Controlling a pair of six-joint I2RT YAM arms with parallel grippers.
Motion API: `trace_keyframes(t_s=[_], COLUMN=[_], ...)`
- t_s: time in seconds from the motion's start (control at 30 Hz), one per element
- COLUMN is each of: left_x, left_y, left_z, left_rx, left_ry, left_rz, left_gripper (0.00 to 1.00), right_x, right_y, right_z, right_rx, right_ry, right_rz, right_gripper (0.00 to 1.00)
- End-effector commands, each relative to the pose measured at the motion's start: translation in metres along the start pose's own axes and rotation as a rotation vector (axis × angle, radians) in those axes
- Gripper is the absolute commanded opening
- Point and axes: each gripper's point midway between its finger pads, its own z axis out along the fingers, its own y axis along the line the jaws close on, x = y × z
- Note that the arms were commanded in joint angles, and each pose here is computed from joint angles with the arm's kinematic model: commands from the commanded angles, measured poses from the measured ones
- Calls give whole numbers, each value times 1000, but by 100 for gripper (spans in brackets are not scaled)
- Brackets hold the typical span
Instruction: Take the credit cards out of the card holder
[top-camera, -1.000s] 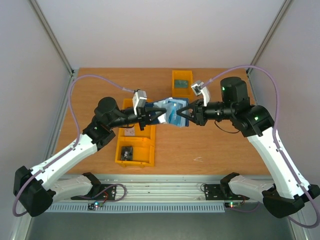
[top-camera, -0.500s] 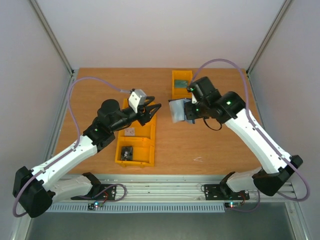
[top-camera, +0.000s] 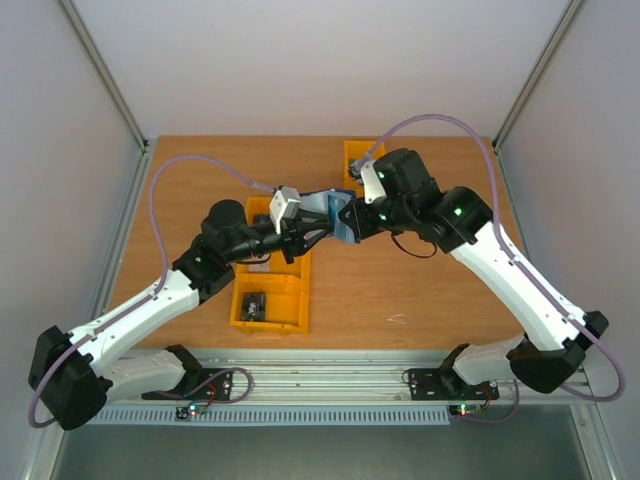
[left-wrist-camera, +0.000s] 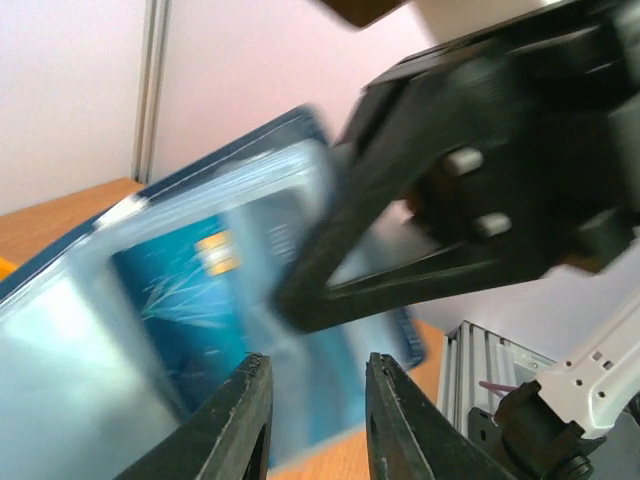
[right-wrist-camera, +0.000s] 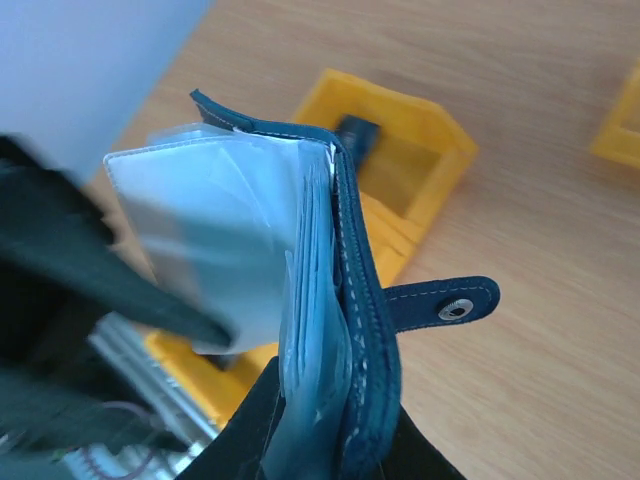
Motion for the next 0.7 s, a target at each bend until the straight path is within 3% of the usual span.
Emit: trace_keyframes(t_s=[0.0,0.23,0.37,0.57,0.67], left_x=[-2,-7,-12,-19,-25], left_y=[7,7,-32,-47,-60], left_z=[-7,-14,-17,-19,-23], left_rx=[-10,0,214,286,348], left_ry=[-8,-22,-19,-31,-42], left_rz=[-24,-29,58,95,129], left_gripper=[29,31,36,32,23], right_x=[-14,-5,1,-7,-5], right_y=[44,66,81,93,98], right_z=[-30,-58,-64,-68,-67], right_rx=[-290,-451,-562,-636,-673], right_ry=[-102,-133,-114,-170,-160], right_rz=[-103,-199,-235,-280,-293], right_gripper=[1,1,1,1,1])
